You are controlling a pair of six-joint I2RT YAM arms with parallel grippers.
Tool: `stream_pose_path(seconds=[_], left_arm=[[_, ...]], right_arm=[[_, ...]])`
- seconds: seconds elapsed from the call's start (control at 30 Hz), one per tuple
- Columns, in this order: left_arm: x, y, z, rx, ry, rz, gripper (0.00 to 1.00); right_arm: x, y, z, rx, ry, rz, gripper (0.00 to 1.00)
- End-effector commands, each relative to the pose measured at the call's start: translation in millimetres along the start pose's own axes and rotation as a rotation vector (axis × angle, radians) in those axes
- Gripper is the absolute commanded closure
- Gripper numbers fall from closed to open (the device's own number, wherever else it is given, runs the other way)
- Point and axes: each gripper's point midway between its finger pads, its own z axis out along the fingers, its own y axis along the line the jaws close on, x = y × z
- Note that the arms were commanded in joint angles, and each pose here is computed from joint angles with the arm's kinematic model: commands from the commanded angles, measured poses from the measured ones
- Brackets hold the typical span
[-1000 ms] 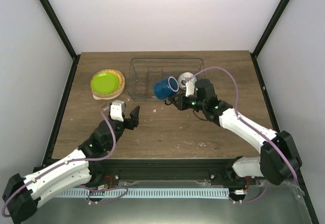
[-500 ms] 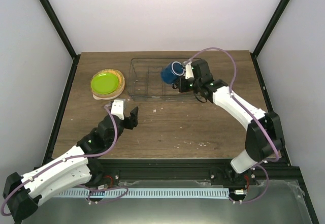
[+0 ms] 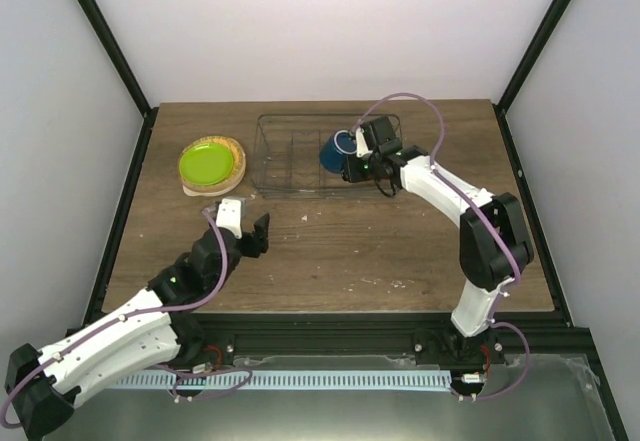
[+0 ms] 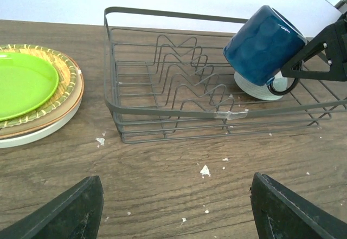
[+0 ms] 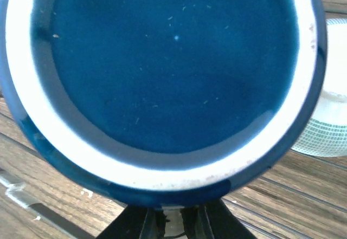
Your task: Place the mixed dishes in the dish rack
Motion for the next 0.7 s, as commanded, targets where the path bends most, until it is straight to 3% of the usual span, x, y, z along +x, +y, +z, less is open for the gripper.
stream_pose_path(seconds=[0.0, 0.4, 0.67], left_arm=[[-5, -1, -1, -0.005, -0.001, -0.002, 0.24], [1, -4, 5, -0.004, 0.021, 0.009, 0.24], [3, -9, 9, 0.009, 0.036, 0.016, 0.23]], right_arm=[[-36, -4, -8, 0.029, -0.09, -0.036, 0.99], [-14, -33, 16, 0.098, 0.024, -0.082, 0.99], [-8, -48, 20, 0.167, 0.055, -0.227, 0.99]])
